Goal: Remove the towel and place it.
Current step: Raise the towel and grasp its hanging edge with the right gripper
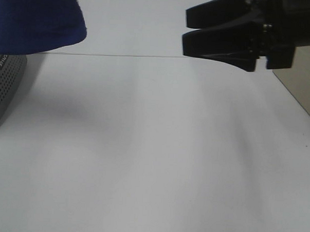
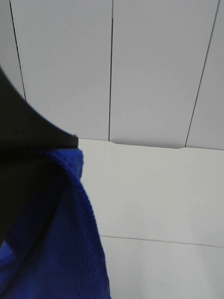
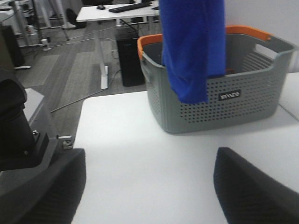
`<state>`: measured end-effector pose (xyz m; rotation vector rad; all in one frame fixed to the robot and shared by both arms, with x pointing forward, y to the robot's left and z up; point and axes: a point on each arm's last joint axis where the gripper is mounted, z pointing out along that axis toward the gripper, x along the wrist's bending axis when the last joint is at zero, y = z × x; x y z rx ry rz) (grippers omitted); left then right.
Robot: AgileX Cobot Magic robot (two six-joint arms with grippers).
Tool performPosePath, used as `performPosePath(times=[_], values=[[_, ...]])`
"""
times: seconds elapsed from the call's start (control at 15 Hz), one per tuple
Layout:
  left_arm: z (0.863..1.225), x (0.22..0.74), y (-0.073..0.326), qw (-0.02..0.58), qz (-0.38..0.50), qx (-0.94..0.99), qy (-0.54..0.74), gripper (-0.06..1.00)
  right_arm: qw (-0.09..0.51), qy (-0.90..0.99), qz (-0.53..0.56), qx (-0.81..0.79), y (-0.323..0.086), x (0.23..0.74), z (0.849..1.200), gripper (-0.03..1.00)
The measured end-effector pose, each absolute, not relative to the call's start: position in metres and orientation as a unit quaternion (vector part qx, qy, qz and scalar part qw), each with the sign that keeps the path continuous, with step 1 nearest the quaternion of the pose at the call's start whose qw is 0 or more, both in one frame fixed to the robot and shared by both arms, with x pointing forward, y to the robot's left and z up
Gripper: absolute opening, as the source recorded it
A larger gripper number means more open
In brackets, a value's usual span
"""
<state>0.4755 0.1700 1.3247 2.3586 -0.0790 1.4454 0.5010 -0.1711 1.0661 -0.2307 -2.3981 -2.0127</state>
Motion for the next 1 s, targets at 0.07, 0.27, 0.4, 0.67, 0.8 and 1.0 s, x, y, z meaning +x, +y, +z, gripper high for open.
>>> performPosePath(times=[0.07,0.27,0.4,0.67,0.8,1.0], values=[[1.324,0.475,0.168,0.195,0.509,0.838,-0.033,0.00,0.020,-0.765,-0.641,-0.058,-0.155,0.509,1.065,0.75],[1.324,0.472,0.162,0.229,0.491,0.840,-0.041,0.00,0.062,-0.764,-0.641,-0.037,-0.115,0.535,1.065,0.75],[1.323,0.470,0.159,0.244,0.483,0.840,-0.049,0.00,0.074,-0.762,-0.643,-0.021,-0.094,0.549,1.067,0.75],[1.323,0.468,0.157,0.255,0.477,0.839,-0.061,0.00,0.098,-0.761,-0.642,-0.014,-0.066,0.564,1.062,0.75],[1.323,0.468,0.156,0.258,0.475,0.839,-0.061,0.00,0.110,-0.761,-0.639,-0.016,-0.065,0.565,1.056,0.75],[1.323,0.468,0.156,0.258,0.475,0.839,-0.061,0.00,0.127,-0.766,-0.630,-0.004,-0.062,0.561,1.052,0.75]])
